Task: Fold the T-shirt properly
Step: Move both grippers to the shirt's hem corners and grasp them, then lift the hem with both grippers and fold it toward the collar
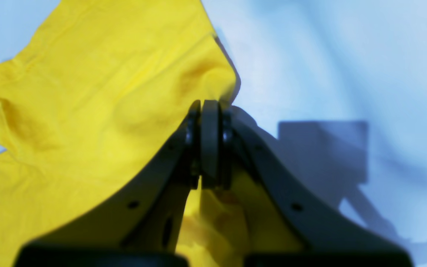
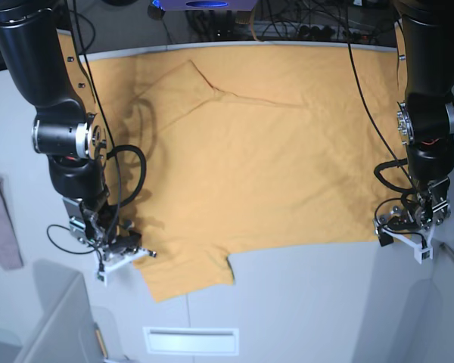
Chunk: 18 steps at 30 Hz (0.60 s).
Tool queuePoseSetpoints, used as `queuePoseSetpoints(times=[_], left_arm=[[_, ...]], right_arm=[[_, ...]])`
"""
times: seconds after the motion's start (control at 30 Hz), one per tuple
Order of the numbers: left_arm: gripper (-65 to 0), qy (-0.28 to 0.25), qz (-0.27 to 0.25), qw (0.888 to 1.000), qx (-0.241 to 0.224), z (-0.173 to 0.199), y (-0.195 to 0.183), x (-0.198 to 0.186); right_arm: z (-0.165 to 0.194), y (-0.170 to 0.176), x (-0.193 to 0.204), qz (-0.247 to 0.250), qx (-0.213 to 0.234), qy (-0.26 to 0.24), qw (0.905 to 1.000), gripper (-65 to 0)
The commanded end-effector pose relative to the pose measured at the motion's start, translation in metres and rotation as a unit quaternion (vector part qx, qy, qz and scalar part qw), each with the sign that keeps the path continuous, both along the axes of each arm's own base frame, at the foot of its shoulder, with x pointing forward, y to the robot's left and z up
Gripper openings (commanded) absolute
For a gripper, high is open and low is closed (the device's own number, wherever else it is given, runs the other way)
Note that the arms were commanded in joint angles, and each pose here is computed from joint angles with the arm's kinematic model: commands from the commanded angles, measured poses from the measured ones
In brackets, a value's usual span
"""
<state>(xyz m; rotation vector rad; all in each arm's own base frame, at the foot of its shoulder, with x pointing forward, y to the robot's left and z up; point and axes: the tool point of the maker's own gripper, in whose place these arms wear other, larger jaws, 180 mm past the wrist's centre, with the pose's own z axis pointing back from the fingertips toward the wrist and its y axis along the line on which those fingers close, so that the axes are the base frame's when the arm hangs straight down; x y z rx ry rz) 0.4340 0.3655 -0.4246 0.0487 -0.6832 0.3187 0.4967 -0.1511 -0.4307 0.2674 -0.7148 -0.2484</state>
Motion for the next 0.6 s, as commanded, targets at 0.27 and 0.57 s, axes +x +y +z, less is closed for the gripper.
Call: queuePoseSetpoints(times=[0.27, 0.57], left_arm=[[-33.4, 0.005, 0.002, 1.000, 0.004, -0.002, 0.007, -0.007], [-65.0, -0.015, -0.008, 1.000, 0.019, 0.009, 0.009, -0.001]], right_arm=[[0.029, -0.006, 0.024, -0.008, -0.003, -0.039, 0.9992, -65.0], [0.037, -0.011, 0.029, -0.010, -0.008, -0.055, 0.9984, -65.0]])
